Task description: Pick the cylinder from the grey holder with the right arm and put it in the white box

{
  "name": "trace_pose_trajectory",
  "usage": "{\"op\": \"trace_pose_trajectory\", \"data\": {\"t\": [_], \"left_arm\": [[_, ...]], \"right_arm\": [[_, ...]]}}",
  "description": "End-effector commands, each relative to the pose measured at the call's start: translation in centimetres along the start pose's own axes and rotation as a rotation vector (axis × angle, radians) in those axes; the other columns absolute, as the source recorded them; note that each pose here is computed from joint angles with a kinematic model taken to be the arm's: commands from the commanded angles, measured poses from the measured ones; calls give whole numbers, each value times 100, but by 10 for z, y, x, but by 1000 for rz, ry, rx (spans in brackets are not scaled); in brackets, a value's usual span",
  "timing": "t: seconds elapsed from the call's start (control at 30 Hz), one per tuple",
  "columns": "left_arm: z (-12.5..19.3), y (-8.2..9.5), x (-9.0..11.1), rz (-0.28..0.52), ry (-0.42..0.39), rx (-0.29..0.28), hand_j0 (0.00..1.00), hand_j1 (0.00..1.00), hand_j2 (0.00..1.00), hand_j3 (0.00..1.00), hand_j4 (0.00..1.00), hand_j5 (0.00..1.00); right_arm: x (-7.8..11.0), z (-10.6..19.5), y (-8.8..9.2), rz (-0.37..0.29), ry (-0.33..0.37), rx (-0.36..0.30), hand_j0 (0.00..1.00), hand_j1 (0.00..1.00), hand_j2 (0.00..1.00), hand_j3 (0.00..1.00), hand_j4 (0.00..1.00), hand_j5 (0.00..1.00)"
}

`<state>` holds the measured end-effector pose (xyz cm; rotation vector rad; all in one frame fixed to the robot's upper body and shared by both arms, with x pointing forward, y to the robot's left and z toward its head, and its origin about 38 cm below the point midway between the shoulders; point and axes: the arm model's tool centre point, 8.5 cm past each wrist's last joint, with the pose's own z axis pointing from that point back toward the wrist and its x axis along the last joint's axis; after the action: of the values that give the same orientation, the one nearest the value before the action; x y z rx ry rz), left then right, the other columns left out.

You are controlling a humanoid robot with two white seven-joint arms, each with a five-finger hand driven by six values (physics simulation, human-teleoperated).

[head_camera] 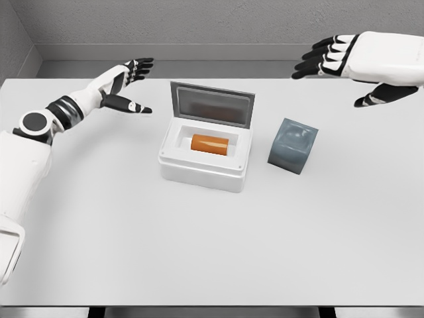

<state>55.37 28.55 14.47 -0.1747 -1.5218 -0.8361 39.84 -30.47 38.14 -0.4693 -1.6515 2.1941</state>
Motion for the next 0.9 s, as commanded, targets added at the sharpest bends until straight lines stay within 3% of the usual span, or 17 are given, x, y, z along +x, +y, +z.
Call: {"op": "trace_pose_trajectory", "data": {"t": [0.0,0.23,0.4,0.63,0.87], "left_arm": [[0,0,0,6,-3,3,100,100,100,100,100,100],[-5,-7,1,-39,26,-53,100,100,100,100,100,100],[-15,-18,13,-93,9,-111,100,100,100,100,100,100],[-20,-21,24,-116,-18,-128,100,100,100,100,100,100],[-16,-14,31,-66,-67,-99,100,100,100,100,100,100]], "right_arm": [[-1,2,-1,-8,7,-13,100,100,100,100,100,100],[-2,2,2,-16,7,-12,100,100,100,100,100,100],[-2,0,3,-18,3,-13,100,100,100,100,100,100],[-3,-2,2,-21,2,-17,100,100,100,100,100,100],[-2,-7,2,-23,-11,-16,100,100,100,100,100,100]]}}
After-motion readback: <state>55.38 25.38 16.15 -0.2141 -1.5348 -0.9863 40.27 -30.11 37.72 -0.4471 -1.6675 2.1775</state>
